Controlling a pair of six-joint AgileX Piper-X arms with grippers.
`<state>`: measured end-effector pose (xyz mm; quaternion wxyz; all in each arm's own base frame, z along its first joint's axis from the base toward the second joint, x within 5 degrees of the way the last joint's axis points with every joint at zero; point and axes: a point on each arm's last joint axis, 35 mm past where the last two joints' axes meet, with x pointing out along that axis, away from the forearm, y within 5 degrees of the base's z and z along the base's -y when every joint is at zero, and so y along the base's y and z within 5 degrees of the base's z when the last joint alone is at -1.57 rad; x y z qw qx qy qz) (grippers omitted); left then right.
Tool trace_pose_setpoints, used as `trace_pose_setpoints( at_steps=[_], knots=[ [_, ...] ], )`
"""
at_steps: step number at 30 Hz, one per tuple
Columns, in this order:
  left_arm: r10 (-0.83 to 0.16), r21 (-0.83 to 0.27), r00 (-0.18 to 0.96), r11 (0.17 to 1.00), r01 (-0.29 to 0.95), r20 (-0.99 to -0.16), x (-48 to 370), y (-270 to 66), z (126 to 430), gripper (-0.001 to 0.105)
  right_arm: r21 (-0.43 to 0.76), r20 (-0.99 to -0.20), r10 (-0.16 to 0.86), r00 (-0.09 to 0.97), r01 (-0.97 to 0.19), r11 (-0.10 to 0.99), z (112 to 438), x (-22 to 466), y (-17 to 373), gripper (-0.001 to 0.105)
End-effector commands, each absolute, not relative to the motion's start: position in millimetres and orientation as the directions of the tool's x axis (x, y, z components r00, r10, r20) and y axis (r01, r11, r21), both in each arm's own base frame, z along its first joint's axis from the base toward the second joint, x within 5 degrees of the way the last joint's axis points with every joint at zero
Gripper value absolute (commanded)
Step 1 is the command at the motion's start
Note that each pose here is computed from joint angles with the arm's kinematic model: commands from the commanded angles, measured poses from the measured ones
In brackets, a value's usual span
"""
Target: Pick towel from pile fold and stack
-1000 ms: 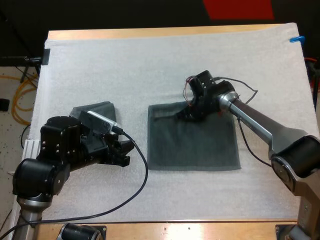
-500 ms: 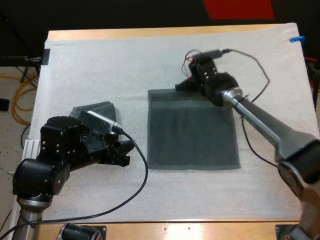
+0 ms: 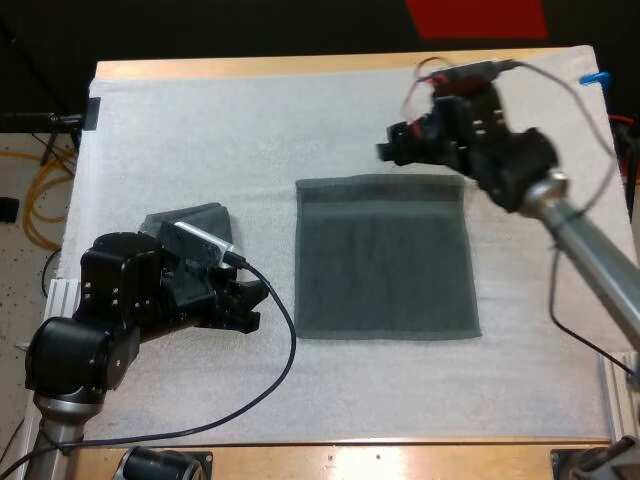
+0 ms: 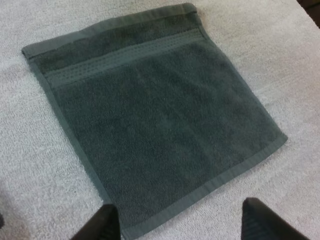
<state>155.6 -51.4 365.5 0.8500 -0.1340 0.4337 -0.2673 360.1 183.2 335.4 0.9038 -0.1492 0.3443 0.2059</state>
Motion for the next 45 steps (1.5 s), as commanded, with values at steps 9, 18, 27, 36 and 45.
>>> trace_pose_setpoints(
  at_steps=[9,18,27,36,45],
  knots=[
    [-0.578,-0.467,0.479,0.816,0.34,-0.661,155,-52,366,0.051,-0.116,-0.816,0.144,0.56,-0.403,0.908,361,308,113,0.076],
    [-0.576,-0.469,0.47,0.818,0.334,-0.669,154,-51,365,0.051,-0.028,-0.896,0.132,0.425,-0.349,0.937,314,245,62,0.076],
    [-0.563,-0.48,0.413,0.826,0.295,-0.716,147,-50,360,0.051,0.17,-0.937,0.247,0.249,-0.291,0.941,237,201,52,0.076],
    [-0.556,-0.484,0.381,0.831,0.274,-0.739,143,-49,357,0.051,0.447,-0.869,0.472,0.149,-0.174,0.877,169,186,58,0.077],
    [-0.556,-0.484,0.381,0.831,0.274,-0.739,143,-49,357,0.051,0.606,-0.782,0.611,0.125,-0.079,0.791,133,207,68,0.077]
  ],
)
